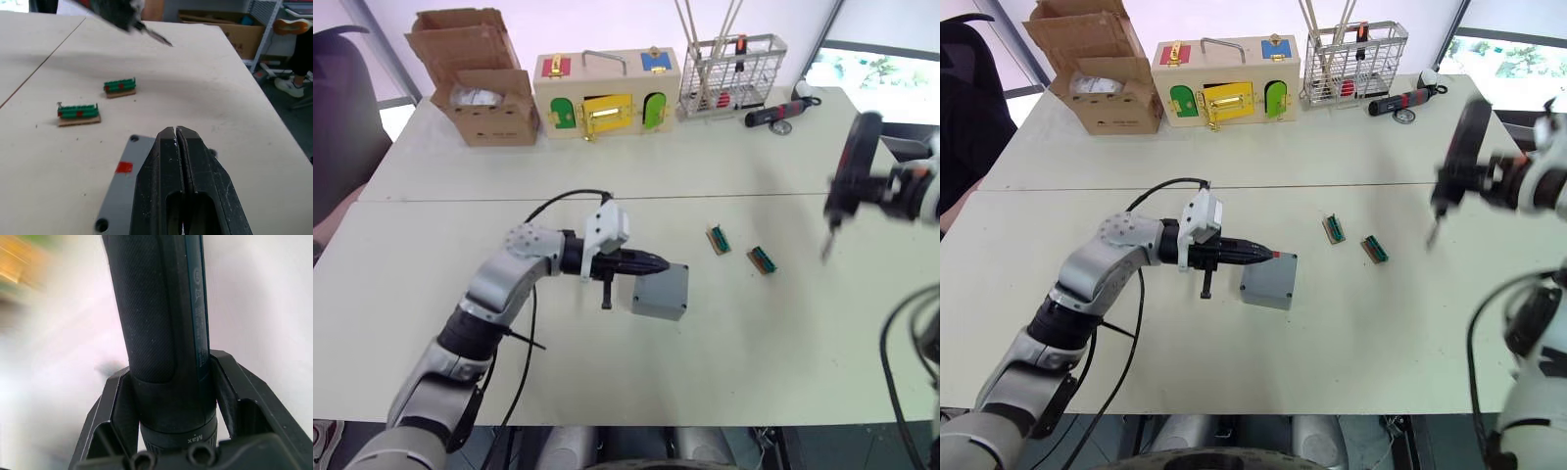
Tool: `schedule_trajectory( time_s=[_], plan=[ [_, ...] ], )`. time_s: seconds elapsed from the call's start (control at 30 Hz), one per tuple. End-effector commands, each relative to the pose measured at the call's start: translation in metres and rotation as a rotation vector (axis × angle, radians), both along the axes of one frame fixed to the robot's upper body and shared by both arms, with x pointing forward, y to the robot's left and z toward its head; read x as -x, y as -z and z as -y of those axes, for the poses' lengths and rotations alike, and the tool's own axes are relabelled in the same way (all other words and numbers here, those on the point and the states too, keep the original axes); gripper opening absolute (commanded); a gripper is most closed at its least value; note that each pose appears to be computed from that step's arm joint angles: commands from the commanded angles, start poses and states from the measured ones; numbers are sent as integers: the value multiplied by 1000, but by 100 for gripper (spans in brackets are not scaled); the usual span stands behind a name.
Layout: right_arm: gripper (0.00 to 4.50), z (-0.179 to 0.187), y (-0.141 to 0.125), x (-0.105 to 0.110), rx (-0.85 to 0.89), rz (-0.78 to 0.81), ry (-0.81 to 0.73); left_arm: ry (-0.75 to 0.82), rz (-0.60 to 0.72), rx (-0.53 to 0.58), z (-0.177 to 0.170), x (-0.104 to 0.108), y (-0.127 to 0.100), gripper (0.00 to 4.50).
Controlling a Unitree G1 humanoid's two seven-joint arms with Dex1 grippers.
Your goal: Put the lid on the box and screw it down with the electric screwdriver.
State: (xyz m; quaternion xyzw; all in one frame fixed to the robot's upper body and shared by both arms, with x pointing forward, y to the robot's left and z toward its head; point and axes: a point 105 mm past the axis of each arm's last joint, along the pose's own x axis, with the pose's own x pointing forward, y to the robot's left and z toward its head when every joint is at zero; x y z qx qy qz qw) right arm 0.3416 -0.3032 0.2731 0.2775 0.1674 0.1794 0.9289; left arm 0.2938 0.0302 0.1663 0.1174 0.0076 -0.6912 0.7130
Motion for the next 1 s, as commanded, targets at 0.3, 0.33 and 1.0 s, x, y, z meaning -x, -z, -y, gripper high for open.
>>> schedule_trajectory(
  time_s=[0.3, 0.33, 1.0],
  plan=[
    [189, -104, -50, 54, 17, 739, 305, 13, 34, 1, -16, -12, -26, 0],
    [189, -115, -48, 56, 37, 757, 288, 11, 31, -1, -16, -12, -26, 0],
    [189, -201, 25, 100, 413, 795, -154, 86, 49, -225, -12, -5, 30, 0]
  ],
)
